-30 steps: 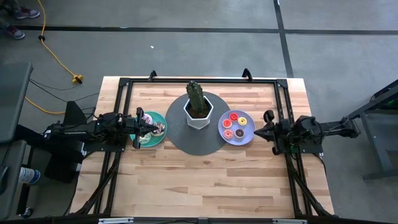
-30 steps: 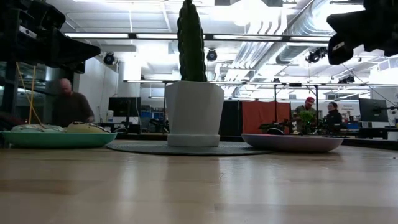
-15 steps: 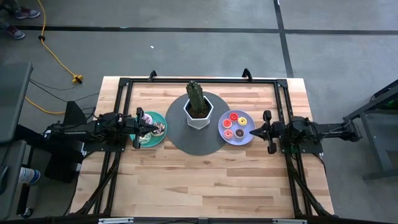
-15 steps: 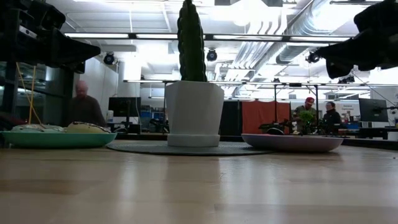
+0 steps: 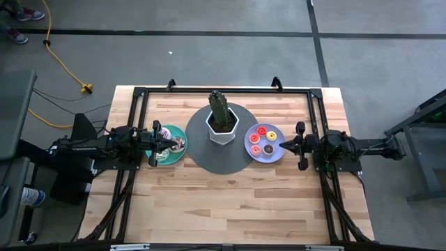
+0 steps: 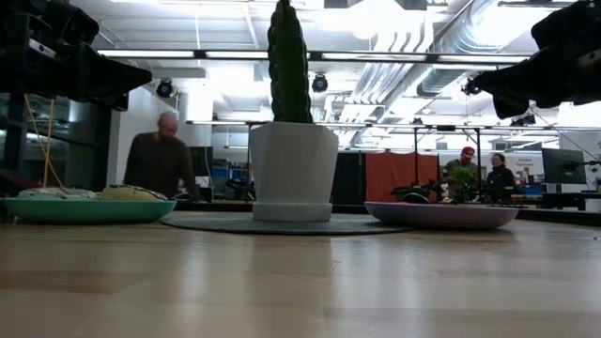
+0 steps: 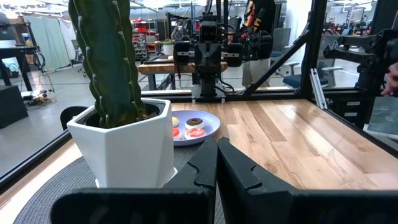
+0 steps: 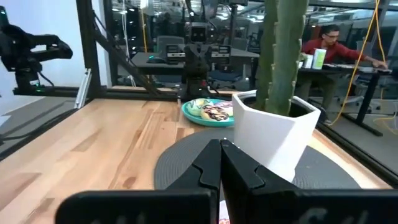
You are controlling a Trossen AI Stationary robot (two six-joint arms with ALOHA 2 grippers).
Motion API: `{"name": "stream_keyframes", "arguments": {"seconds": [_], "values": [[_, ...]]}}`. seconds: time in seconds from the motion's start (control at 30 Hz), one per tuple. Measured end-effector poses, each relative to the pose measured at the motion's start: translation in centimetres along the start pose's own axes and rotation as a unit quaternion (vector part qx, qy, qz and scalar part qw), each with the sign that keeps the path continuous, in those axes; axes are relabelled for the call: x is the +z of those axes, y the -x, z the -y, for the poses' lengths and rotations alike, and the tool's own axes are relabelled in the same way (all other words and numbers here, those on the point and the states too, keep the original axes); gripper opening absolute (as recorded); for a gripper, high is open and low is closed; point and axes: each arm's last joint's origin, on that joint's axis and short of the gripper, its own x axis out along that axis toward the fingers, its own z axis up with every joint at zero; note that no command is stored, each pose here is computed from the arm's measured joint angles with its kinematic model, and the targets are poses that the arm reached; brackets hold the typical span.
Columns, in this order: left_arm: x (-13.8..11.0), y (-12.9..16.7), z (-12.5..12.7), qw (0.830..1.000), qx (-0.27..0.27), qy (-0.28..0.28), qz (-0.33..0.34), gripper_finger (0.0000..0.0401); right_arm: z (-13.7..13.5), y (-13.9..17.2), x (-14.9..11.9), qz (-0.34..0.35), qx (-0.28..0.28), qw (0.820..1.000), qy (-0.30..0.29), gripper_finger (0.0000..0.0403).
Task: Pick & Place donuts
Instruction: Return to Home Position
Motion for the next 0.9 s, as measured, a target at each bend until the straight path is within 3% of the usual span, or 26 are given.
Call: {"name": "stream_keyframes", "arguments": {"seconds": [0.9], "values": [[0.0,0.0,0.0,1.0,0.0,0.0,0.0,0.0001,0.01,0.0,0.01,0.0,-0.003,1.0,-0.008,0.0008]]}}
